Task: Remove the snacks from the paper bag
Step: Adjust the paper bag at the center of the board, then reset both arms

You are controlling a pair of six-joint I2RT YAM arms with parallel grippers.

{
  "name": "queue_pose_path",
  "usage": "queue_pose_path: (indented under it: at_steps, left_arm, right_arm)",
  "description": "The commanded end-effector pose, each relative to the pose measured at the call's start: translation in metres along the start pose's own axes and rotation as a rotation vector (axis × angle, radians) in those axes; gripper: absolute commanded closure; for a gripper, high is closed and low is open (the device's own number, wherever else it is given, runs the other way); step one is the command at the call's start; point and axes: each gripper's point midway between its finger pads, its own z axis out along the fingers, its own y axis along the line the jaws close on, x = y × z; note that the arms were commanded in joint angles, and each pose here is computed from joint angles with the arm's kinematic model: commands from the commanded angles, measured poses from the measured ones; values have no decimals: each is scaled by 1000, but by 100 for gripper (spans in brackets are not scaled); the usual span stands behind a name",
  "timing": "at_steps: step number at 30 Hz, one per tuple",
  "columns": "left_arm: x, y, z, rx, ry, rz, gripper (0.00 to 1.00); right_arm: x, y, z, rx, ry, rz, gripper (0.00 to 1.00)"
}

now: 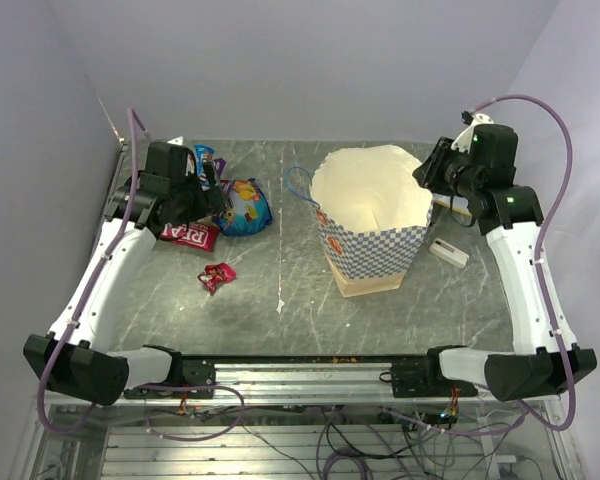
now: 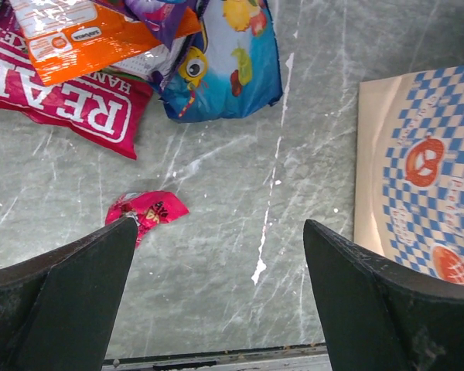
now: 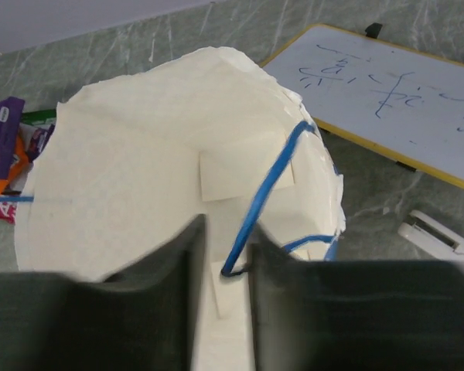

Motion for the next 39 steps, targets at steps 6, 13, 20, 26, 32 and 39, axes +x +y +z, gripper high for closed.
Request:
queue_pose_path:
  at_steps: [6,13,20,26,32,39]
  left_arm:
    - [-32,-17,-44,68,-126,-6,1]
    - [-48,-4,-66,3,-218,-5,1]
    - [-90,-39,-124,169,-390,119,1]
    - [-134,-95,-224,456,-645,271,1]
    - [-142,-89,-301,524,-890,291,1]
    - [-139,-48,-297,368,-914,106,1]
  right_arm:
    - [-30,-7,-51,114,-37,30,0]
    - [-41,-27,-87,252,-142,113,0]
    - [-55,40,-115,-138,-215,-85,0]
    - [-71,73,-127,-296,-240,-55,0]
    - [-73,61,-148,-222,-279,-57,0]
    - [-72,32,-173,-65,-360,-32,0]
